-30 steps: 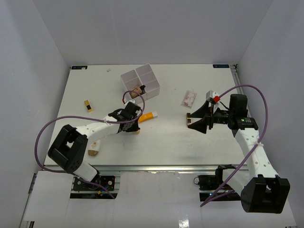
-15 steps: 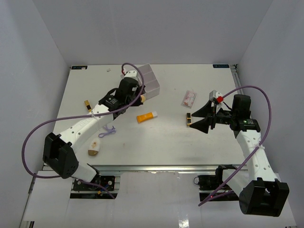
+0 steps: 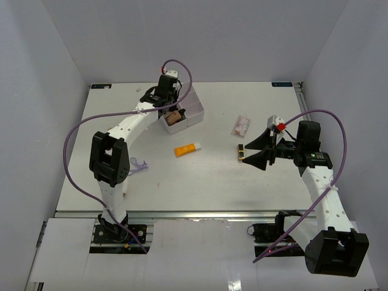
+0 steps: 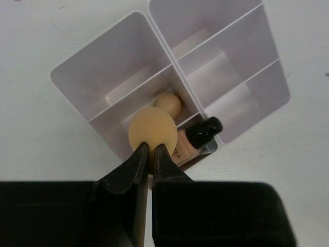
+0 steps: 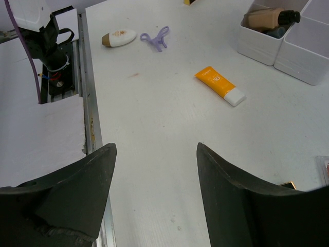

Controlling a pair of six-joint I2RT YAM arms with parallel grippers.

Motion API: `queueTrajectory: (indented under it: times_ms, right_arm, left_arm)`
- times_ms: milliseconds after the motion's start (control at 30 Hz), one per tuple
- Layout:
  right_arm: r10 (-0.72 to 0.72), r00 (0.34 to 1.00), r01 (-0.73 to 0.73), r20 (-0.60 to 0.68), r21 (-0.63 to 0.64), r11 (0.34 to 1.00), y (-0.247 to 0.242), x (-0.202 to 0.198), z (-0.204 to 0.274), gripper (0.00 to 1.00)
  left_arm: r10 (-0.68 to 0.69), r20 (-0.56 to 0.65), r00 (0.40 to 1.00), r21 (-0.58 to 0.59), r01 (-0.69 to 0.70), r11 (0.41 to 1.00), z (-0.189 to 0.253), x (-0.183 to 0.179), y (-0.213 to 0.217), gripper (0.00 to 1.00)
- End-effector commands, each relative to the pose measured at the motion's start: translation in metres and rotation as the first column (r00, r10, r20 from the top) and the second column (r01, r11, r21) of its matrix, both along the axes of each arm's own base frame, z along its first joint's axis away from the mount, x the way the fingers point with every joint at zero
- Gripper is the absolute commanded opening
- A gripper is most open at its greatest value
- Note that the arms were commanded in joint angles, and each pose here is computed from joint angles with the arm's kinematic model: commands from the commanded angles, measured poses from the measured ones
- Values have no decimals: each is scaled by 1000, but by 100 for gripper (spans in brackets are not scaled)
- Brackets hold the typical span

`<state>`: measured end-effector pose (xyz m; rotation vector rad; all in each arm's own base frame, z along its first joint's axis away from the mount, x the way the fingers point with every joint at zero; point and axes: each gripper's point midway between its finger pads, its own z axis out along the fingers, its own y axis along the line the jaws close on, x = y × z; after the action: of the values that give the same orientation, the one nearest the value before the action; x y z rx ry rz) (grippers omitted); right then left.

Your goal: Organize the makeup

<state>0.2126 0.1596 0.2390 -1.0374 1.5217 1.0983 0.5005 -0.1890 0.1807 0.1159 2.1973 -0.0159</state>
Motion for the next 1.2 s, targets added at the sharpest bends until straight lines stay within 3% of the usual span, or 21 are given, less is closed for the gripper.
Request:
queueTrajectory:
  times_ms: [0,300,467,1167]
  right_arm:
    - [6,1000,-6,-7,10,1000,-1,1,-3,70]
    - [-12,1000,12,-24,6,1000,-4,5,-7,70]
    - [-14,1000,15,-25,6,1000,-4,6,-8,70]
    - [-20,999,20,-29,8,1000,-6,8,-9,71]
  left_arm:
    - [-3,39,999,-10,3,1000,23,14,15,0]
    - [18,9,1000,-12,-18,1000,2,32,21,0]
    - [13,-19,1000,-5,-13,1000,-11,35,21,7]
    - [-14,-61,998,-96,8,995,-11,10,13,9]
